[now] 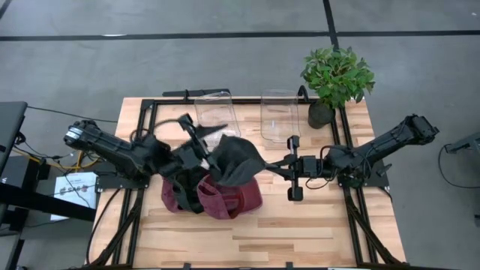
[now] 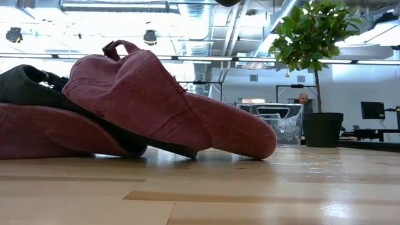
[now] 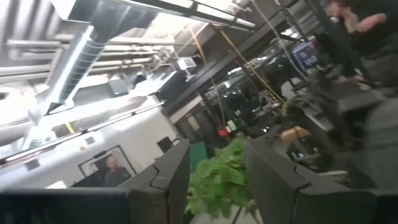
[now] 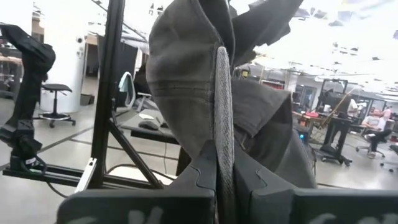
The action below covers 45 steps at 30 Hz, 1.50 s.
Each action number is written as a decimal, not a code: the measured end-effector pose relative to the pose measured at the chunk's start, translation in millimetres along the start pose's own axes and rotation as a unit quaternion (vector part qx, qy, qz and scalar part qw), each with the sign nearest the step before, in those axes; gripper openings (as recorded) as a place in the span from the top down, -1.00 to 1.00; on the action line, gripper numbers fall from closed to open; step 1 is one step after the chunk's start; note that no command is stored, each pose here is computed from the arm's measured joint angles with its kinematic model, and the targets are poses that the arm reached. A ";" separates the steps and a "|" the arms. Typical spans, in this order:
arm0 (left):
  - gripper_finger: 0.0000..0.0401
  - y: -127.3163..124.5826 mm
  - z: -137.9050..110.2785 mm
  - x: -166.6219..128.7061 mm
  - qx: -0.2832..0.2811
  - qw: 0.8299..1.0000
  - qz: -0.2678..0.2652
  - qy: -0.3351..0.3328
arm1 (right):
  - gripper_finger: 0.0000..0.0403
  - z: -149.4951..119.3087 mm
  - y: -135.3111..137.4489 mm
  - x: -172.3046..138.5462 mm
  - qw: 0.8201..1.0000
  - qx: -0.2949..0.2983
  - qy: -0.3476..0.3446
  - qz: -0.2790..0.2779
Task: Pick & Place hat
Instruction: Put the right black cap in the right transparent bin
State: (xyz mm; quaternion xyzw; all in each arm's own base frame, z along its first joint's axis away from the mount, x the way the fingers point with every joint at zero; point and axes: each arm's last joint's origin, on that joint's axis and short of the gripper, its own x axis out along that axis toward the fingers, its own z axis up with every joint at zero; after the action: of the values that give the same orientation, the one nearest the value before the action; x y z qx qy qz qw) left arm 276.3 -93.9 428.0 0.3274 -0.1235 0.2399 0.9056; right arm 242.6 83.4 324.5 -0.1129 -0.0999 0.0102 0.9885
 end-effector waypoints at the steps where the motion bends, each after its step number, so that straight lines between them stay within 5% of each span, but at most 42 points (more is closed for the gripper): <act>1: 0.25 3.8 -0.6 0.8 -0.001 1.000 0.005 0.000 | 1.00 -0.3 -0.1 0.0 1.000 -0.001 0.002 -0.002; 12: 0.25 22.3 -11.9 10.9 0.012 0.999 0.039 0.016 | 1.00 -1.4 -0.3 0.1 1.000 -0.004 0.007 -0.003; 16: 0.25 35.9 -5.7 4.7 0.040 0.997 0.056 0.018 | 1.00 -0.7 -2.8 -1.1 0.999 -0.017 0.017 -0.034; 24: 0.25 65.1 10.4 -22.3 0.005 0.993 0.087 0.076 | 1.00 14.3 -11.5 -14.9 0.999 -0.006 0.003 -0.038; 34: 0.25 56.1 4.3 -54.8 -0.033 0.990 -0.068 0.123 | 1.00 29.9 -16.3 -34.0 0.999 0.012 -0.018 0.024; 39: 0.25 41.2 -2.9 -62.4 -0.084 0.965 -0.231 0.092 | 1.00 31.2 -15.1 -35.8 0.998 0.022 -0.026 0.059; 45: 0.25 29.8 -1.4 -62.3 -0.097 0.943 -0.313 0.051 | 1.00 30.2 -11.6 -36.5 0.997 0.025 -0.019 0.070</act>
State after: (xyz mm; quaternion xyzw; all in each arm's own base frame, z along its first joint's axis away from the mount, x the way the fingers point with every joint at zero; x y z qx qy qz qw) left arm 207.8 -95.0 419.2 0.2475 0.0094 -0.0525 0.9674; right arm 200.8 77.2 348.8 -0.0944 -0.1104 0.0843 0.9858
